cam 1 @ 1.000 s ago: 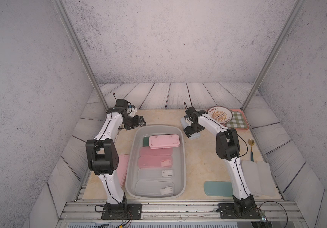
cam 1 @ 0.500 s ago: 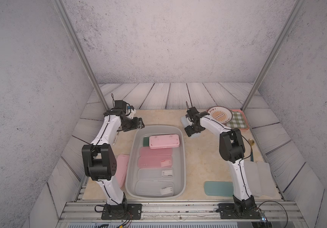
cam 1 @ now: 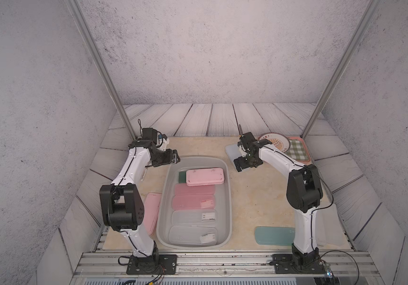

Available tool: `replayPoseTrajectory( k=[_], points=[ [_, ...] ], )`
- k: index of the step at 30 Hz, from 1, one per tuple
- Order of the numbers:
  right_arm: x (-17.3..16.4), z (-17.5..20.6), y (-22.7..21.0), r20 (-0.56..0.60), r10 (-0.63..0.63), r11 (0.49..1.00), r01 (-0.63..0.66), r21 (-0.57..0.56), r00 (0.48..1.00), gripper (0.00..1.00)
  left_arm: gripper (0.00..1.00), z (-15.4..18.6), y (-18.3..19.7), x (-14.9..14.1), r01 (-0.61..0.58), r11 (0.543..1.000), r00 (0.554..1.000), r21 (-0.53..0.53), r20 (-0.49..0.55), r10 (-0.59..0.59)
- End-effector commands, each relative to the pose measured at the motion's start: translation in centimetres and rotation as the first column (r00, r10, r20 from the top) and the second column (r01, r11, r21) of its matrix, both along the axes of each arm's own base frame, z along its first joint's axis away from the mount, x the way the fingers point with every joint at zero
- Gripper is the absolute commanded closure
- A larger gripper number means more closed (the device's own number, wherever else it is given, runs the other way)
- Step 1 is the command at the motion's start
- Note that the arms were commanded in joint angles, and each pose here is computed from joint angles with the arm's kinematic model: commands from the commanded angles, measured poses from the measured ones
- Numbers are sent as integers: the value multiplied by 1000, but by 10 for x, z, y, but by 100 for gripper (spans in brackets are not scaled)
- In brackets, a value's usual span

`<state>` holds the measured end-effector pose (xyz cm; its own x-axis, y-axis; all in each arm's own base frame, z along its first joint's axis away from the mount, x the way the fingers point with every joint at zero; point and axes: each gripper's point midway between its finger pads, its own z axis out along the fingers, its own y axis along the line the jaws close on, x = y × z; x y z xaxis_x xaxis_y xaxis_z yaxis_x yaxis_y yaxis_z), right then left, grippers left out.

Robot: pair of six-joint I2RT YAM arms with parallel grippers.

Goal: Put the pencil case into the storage box
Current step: Pick up the pencil case from the center of the board.

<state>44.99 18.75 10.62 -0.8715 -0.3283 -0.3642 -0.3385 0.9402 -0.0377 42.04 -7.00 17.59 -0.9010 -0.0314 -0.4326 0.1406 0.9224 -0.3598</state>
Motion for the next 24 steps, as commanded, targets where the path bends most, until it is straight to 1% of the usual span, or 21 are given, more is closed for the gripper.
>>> replayPoseTrajectory(
  k=[1,5,9,12,17,24],
  points=[
    [37,14,1,117,-51,998,48,28,992,1,14,17,-3,1,23,999,998,-23,55,-21],
    [67,-4,1,128,-58,998,55,25,990,1,14,22,-12,12,60,998,996,-16,73,-59],
    [85,-22,7,120,-26,1000,24,18,992,1,14,21,-22,26,86,996,993,16,79,-87],
    [97,-31,15,138,-13,999,8,34,990,1,14,19,-32,30,107,993,991,38,79,-110],
    [105,-43,31,146,6,994,-22,108,989,1,14,13,-51,22,169,982,982,89,75,-176],
    [99,-77,31,48,8,996,-12,87,999,1,14,2,-67,6,214,970,974,118,50,-221]
  ],
)
